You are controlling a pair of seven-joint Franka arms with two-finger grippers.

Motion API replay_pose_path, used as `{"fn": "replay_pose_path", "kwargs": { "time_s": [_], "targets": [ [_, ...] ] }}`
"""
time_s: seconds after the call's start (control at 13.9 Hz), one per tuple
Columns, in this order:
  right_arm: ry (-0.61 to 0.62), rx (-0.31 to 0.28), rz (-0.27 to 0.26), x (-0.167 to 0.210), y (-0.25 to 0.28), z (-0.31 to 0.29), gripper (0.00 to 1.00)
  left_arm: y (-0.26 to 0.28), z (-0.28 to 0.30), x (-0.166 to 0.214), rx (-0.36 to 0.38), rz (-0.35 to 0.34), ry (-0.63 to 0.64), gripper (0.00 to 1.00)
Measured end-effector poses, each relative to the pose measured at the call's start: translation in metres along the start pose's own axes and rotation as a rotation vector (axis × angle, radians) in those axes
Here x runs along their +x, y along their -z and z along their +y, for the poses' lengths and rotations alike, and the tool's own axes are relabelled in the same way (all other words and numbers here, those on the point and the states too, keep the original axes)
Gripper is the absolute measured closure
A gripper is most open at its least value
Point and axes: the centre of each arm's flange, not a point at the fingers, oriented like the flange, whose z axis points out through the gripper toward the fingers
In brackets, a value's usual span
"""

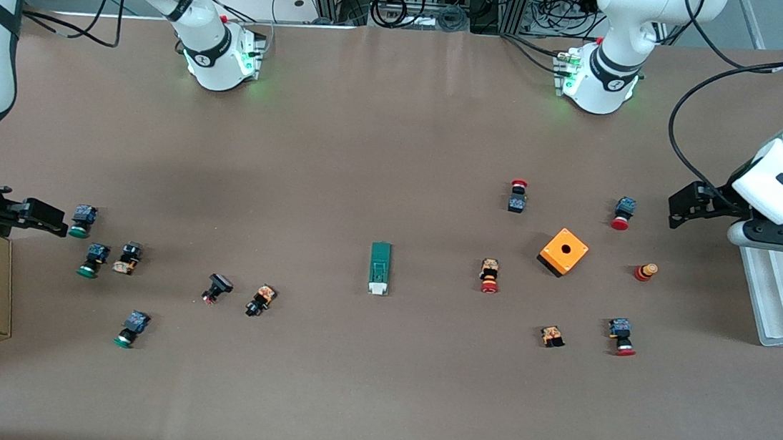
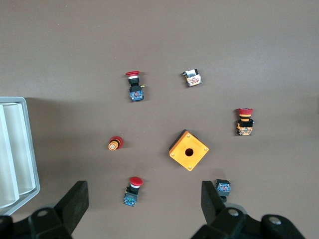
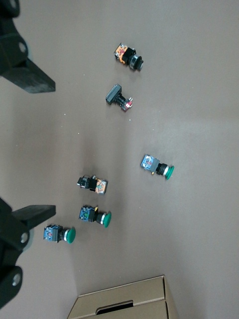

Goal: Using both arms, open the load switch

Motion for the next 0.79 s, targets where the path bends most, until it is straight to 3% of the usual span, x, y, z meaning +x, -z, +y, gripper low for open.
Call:
{"fn": "replay_pose_path", "kwargs": {
  "time_s": [0.79],
  "targets": [
    [0.007,0.002,0.001,0.0003,0.0005,-0.0037,0.00,-0.0001,-0.0002,-0.0001,0.000,-0.001,0.003,0.00]
  ]
}}
